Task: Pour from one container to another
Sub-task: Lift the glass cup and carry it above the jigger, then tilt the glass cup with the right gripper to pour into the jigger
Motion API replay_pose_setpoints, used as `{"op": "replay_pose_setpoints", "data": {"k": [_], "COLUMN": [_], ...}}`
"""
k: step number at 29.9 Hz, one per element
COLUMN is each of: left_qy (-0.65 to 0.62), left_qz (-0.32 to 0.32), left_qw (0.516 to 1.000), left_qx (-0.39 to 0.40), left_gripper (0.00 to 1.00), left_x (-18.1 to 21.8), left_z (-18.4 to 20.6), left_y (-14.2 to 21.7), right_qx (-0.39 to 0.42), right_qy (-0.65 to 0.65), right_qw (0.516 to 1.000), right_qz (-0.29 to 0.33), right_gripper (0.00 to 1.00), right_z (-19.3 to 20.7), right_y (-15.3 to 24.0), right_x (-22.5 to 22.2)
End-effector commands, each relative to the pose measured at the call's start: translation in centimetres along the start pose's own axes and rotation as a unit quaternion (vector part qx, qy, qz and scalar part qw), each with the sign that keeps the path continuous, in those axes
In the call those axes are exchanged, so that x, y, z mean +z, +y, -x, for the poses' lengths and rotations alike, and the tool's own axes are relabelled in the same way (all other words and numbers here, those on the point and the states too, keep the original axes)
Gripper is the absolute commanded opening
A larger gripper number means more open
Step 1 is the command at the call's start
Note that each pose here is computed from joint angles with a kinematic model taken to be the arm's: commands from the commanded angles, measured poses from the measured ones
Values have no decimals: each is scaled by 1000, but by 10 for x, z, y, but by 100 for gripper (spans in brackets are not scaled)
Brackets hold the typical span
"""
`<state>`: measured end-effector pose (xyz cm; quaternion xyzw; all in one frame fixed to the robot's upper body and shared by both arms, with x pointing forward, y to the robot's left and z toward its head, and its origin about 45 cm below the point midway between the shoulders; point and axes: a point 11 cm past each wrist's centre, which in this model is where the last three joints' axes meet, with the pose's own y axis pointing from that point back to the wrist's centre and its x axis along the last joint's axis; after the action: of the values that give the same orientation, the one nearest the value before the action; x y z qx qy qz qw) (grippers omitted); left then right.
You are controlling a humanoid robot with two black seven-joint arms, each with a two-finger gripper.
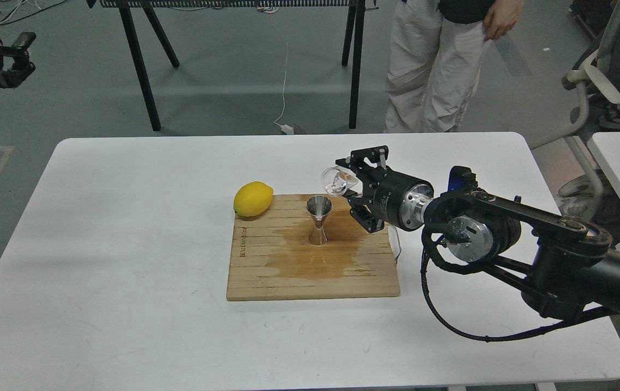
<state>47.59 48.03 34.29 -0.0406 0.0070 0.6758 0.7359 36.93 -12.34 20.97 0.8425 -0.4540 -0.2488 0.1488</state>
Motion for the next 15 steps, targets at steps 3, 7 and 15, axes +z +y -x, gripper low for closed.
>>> {"op": "replay_pose_setpoints", "data": {"k": [3,7,15], "left_qy": [-1,-1,-5], "left_qz": [3,2,6], "left_qw": [1000,1000,1000], "left_qx": [0,0,4], "left_gripper": [99,99,99], "left_x": [3,3,10], "left_z": [0,0,-5], "left_y": [-1,-1,1], "right_qx": [1,8,9], "right_qy": [35,48,73], "right_qw": [999,999,997], "right_qz": [-1,-3,-7], "right_gripper": [20,20,20], "right_z": [2,-2,2], "right_y": [-2,-4,-8], "right_x": [2,2,2]}}
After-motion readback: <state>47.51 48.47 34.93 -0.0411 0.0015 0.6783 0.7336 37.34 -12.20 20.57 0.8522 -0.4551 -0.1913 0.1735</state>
